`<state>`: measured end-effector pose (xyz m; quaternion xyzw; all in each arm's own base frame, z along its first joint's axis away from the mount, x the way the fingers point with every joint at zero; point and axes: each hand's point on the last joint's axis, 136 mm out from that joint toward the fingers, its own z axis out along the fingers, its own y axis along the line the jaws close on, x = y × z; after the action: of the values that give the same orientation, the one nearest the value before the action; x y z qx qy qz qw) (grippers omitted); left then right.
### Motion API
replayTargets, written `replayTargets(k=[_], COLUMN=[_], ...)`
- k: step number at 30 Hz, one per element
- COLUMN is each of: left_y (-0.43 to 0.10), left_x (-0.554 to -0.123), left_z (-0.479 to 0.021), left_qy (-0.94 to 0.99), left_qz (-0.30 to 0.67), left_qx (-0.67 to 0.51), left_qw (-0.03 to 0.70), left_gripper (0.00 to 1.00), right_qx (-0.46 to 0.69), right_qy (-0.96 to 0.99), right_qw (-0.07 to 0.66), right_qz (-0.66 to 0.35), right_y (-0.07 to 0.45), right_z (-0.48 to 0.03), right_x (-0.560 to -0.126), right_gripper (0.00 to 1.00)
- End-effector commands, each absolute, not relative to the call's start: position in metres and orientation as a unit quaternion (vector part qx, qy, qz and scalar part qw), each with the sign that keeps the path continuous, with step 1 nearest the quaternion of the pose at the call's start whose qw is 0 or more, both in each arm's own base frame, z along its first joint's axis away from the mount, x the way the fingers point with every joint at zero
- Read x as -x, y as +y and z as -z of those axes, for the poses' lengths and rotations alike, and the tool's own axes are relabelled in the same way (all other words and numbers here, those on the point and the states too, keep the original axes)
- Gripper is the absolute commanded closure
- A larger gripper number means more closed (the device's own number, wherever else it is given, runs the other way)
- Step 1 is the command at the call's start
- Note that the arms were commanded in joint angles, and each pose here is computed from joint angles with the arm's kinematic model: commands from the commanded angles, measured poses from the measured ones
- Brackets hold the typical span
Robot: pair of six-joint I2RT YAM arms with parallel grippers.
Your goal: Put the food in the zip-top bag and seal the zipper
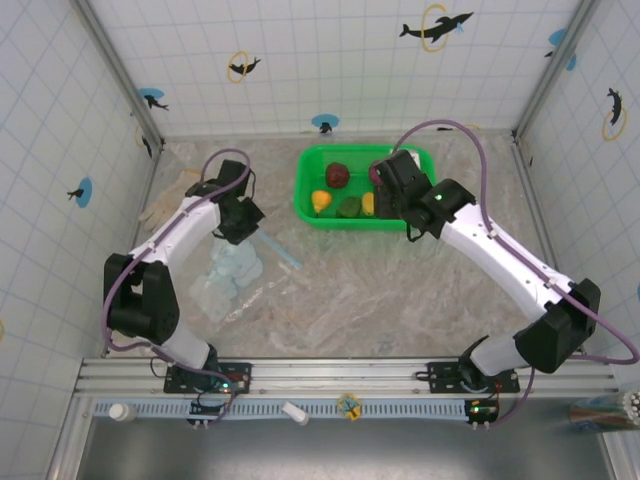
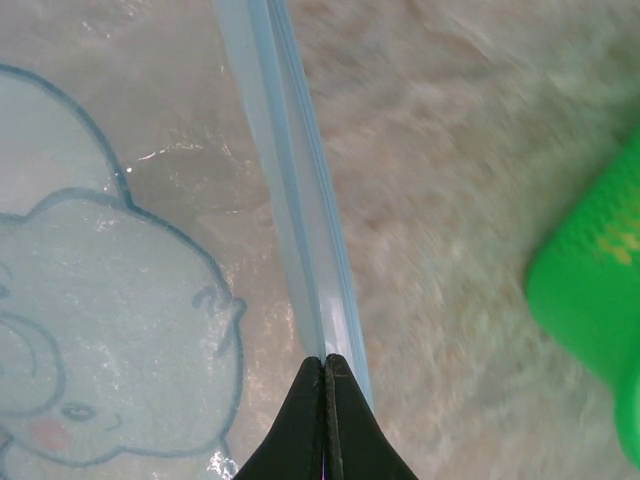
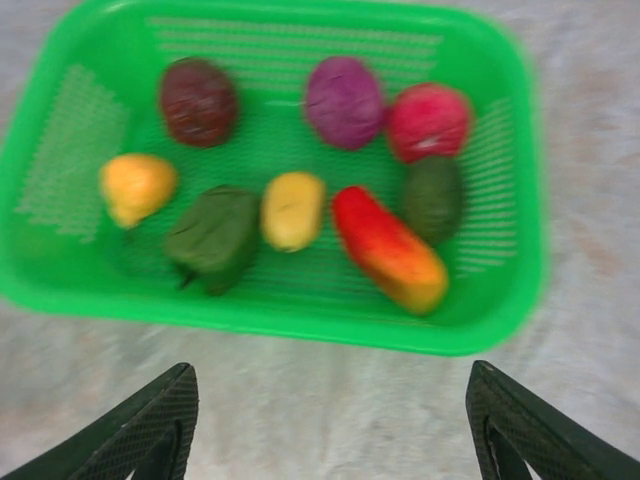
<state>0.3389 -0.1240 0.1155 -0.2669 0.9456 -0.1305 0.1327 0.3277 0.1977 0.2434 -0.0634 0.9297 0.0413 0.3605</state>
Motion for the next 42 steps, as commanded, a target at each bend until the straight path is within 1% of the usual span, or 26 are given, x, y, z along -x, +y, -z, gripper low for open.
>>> replayTargets(k=[1,2,3,6,9,10,12,14,18,20,23,26,27,29,31,32,36,39,42], left_y=[-0.165,-0.175,-0.184,-0.201,-0.208,-0.217,-0.227,-0.233,-0.236,-0.236,-0.237,-0.241,-0.238,-0.234,-0.226,-0.224,-0.217,-0.217,-0.216], left_x=[-0.333,-0.33,-0.327,-0.317,-0.304,-0.294,-0.281,-0.269,-0.255,-0.252,-0.246,-0.239,-0.234,-0.231,-0.232,-0.233,-0.236,-0.245,-0.252], left_z=[-0.139,-0.147,-0.155,-0.177,-0.184,-0.186,-0.188,-0.189,-0.192,-0.197,-0.202,-0.207,-0.197,-0.193,-0.186,-0.184,-0.172,-0.172,-0.174], left_qy=[0.957,0.951,0.944,0.924,0.923,0.921,0.917,0.913,0.908,0.904,0.899,0.894,0.898,0.902,0.911,0.914,0.925,0.925,0.926], left_qz=[0.203,0.234,0.259,0.32,0.324,0.332,0.344,0.355,0.362,0.368,0.377,0.387,0.382,0.373,0.353,0.345,0.322,0.32,0.312], left_qx=[0.129,0.103,0.084,0.037,0.005,-0.016,-0.043,-0.065,-0.087,-0.093,-0.104,-0.116,-0.113,-0.11,-0.1,-0.095,-0.073,-0.056,-0.046], left_qw=[0.163,0.173,0.186,0.204,0.207,0.202,0.195,0.188,0.19,0.195,0.197,0.196,0.186,0.188,0.19,0.19,0.186,0.197,0.208], left_gripper=[1.0,1.0,1.0,1.0,1.0,1.0,1.0,1.0,1.0,1.0,1.0,1.0,1.0,1.0,1.0,1.0,1.0,0.94,0.83], right_qx=[0.152,0.177,0.186,0.176,0.179,0.183,0.199,0.211,0.215,0.215,0.211,0.209,0.21,0.211,0.204,0.2,0.184,0.174,0.176], right_qy=[0.908,0.898,0.893,0.894,0.886,0.878,0.859,0.845,0.844,0.85,0.86,0.861,0.86,0.857,0.858,0.858,0.852,0.856,0.857], right_qw=[0.333,0.32,0.31,0.283,0.255,0.246,0.232,0.233,0.216,0.199,0.187,0.181,0.18,0.174,0.174,0.174,0.179,0.178,0.181], right_qz=[-0.203,-0.243,-0.268,-0.301,-0.344,-0.368,-0.41,-0.432,-0.442,-0.437,-0.426,-0.428,-0.429,-0.436,-0.438,-0.44,-0.457,-0.454,-0.448], right_y=[0.256,0.269,0.276,0.286,0.303,0.312,0.33,0.345,0.363,0.368,0.368,0.372,0.375,0.378,0.378,0.378,0.381,0.381,0.383], right_z=[-0.239,-0.232,-0.227,-0.209,-0.198,-0.197,-0.201,-0.207,-0.201,-0.189,-0.171,-0.164,-0.165,-0.166,-0.167,-0.168,-0.176,-0.171,-0.172], right_x=[-0.306,-0.297,-0.291,-0.285,-0.28,-0.276,-0.267,-0.264,-0.265,-0.264,-0.262,-0.26,-0.259,-0.258,-0.258,-0.258,-0.255,-0.254,-0.252], right_gripper=[0.31,0.36,0.38,0.37,0.37,0.36,0.34,0.31,0.3,0.31,0.38,0.53,0.6,0.75,0.97,1.0,1.0,1.0,1.0])
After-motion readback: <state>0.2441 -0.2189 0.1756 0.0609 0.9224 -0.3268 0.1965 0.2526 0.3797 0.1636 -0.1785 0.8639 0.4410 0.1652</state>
